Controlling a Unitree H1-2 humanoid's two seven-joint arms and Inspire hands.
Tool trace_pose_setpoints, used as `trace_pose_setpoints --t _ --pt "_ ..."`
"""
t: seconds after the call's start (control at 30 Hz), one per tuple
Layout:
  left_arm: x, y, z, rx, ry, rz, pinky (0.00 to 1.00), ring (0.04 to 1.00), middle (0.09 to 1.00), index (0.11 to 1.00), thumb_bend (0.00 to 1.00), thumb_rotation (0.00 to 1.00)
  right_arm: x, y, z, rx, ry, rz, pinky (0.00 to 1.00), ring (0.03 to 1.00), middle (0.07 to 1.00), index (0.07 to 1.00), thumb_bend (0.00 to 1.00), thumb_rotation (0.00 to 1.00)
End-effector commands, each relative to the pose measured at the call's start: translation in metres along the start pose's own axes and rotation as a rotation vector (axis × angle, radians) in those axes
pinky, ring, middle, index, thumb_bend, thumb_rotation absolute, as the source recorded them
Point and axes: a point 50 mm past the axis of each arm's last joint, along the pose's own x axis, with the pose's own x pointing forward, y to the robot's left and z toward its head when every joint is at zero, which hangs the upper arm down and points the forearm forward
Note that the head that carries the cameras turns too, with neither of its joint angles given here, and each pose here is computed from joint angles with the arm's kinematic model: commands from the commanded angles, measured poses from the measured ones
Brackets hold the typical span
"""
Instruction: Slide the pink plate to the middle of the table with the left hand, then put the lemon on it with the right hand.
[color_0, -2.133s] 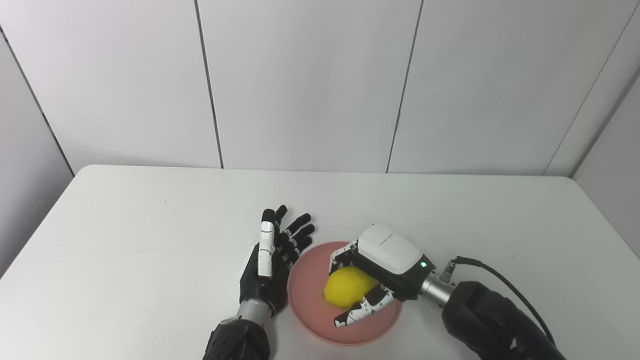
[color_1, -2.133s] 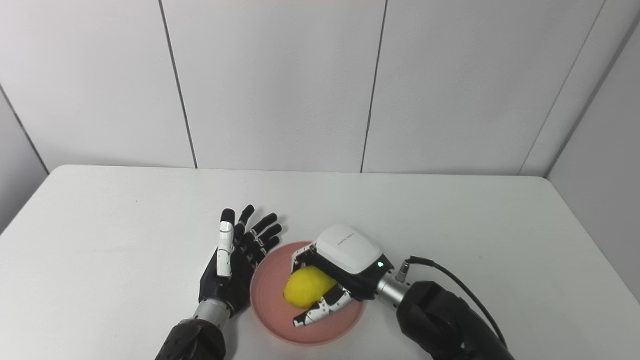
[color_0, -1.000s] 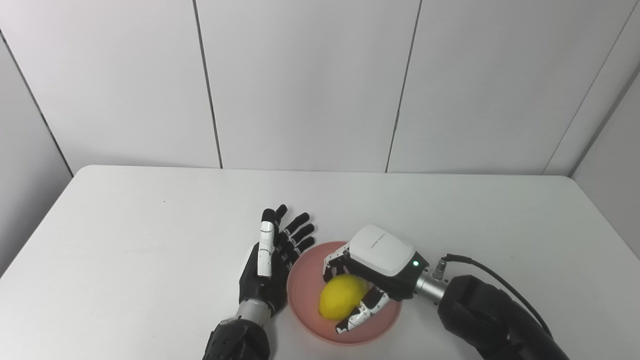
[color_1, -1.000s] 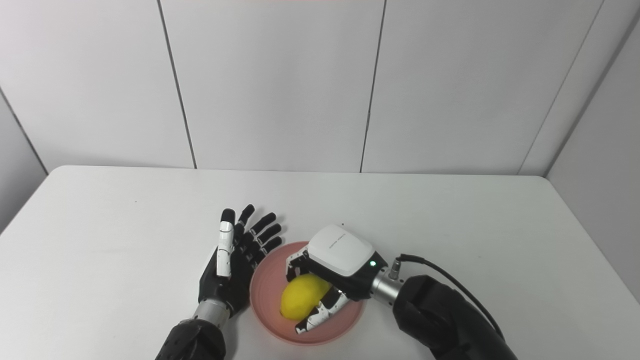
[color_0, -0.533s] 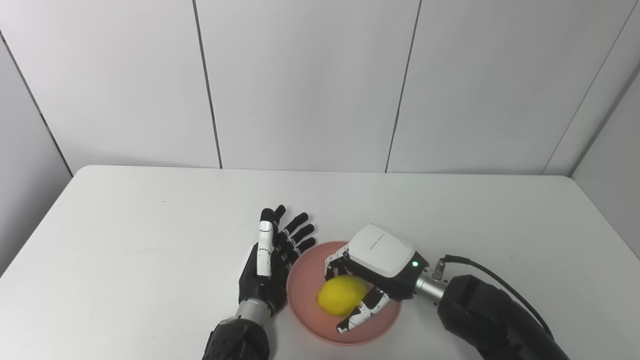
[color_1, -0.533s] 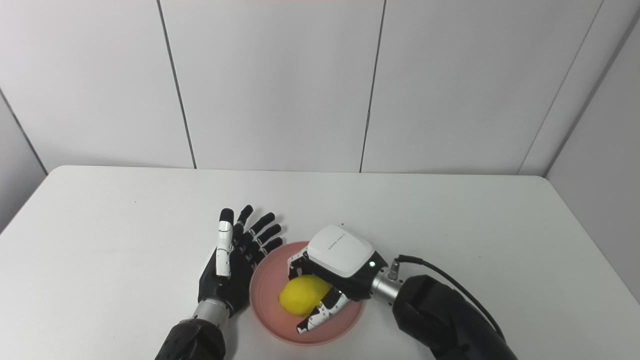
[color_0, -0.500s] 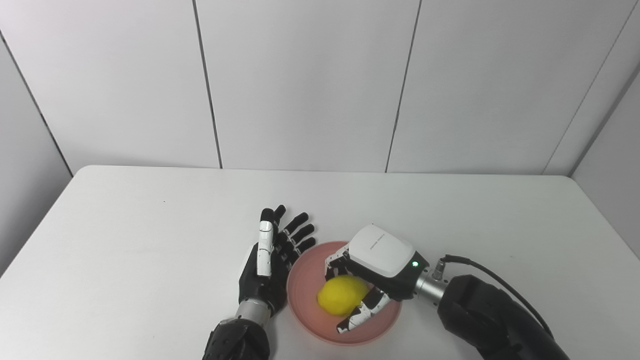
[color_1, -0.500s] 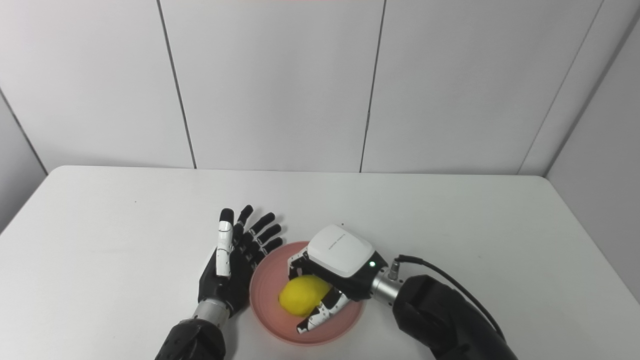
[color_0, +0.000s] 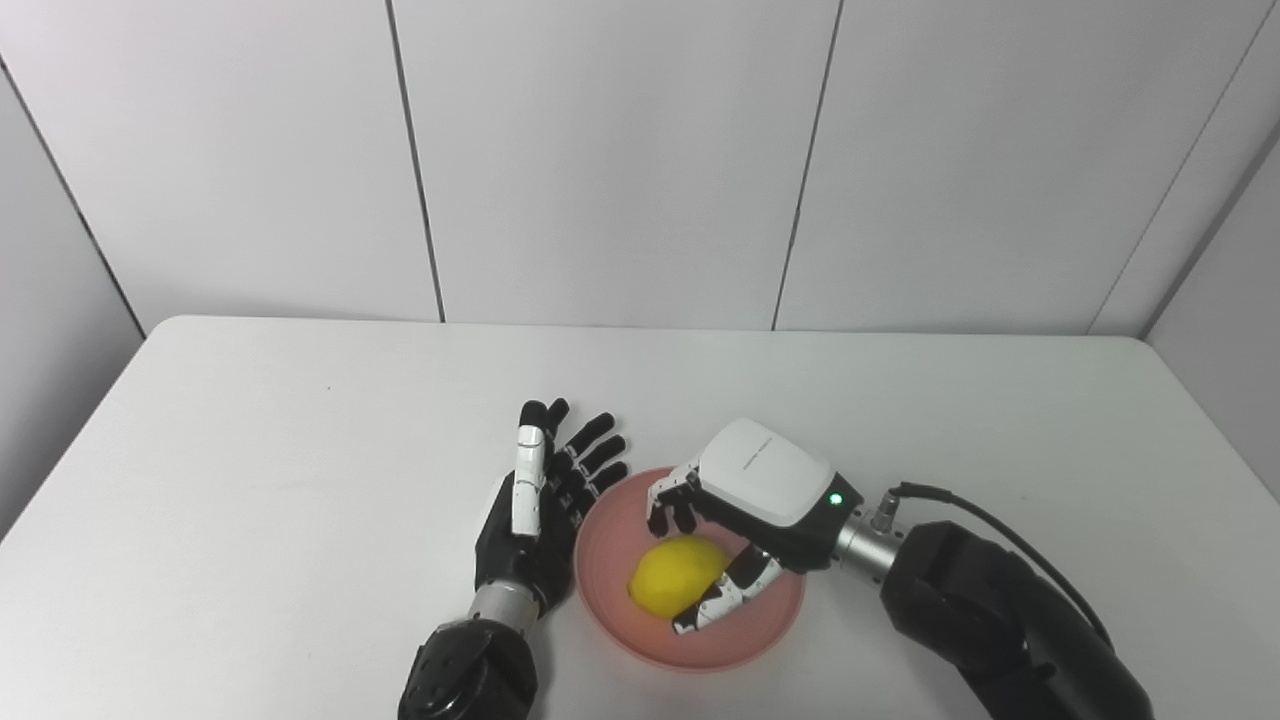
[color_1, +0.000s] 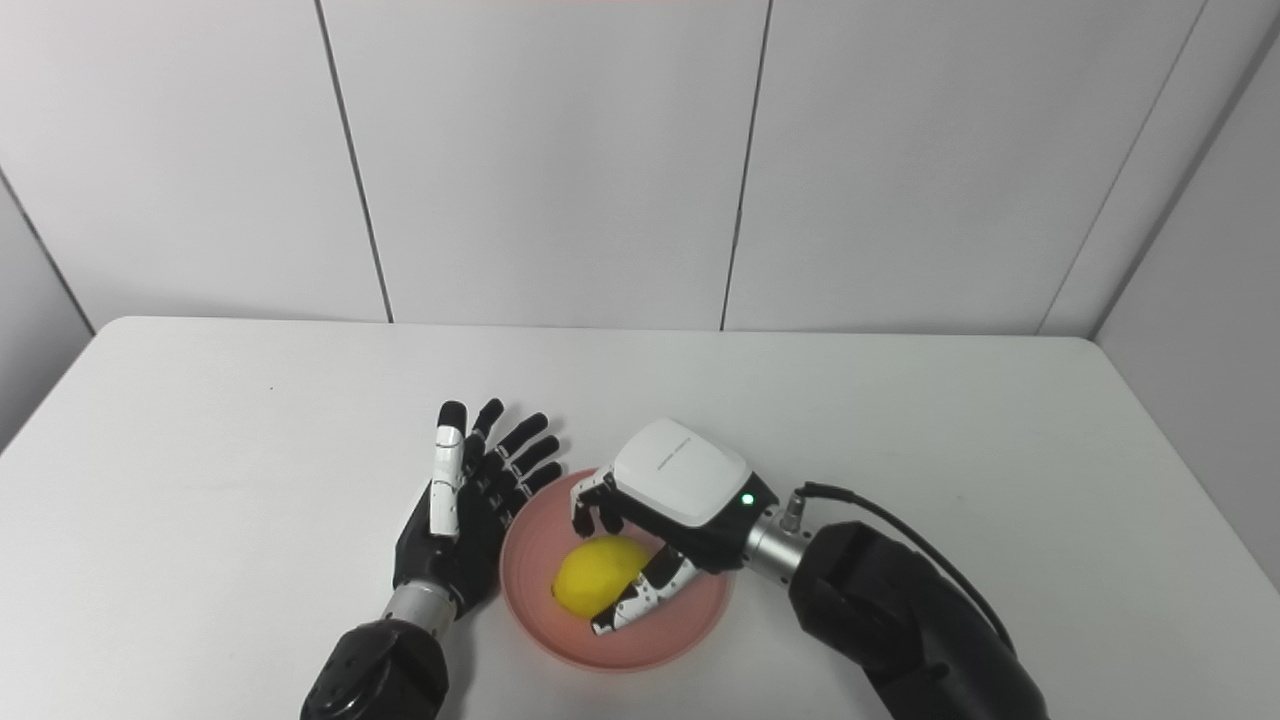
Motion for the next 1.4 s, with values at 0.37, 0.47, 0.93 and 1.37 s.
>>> trace_pose_setpoints --t 0.37,0.47,0.93,1.37 --pt "-0.008 -0.016 -0.015 -0.063 0.034 0.036 0.80 0.819 0.823 0.968 0.74 0.89 -0.001 -0.050 0.005 0.018 -0.030 -0.240 0.31 0.374 0.458 0.514 0.82 0.59" --pt "-0.008 -0.016 -0.015 -0.060 0.018 0.037 0.81 0.825 0.825 0.971 0.74 0.89 -0.005 -0.052 0.005 0.069 -0.015 -0.308 0.31 0.378 0.459 0.516 0.82 0.59" --pt "-0.007 -0.009 -0.008 0.050 -0.136 0.063 0.85 0.834 0.829 0.936 0.78 0.85 -0.037 -0.003 0.004 0.764 0.304 -0.677 0.57 0.638 0.664 0.662 0.70 0.95" --pt "-0.002 0.014 -0.004 0.166 -0.257 0.047 0.83 0.830 0.842 0.912 0.76 0.80 -0.050 0.045 0.016 1.072 0.538 -0.823 0.71 0.751 0.763 0.715 0.69 1.00"
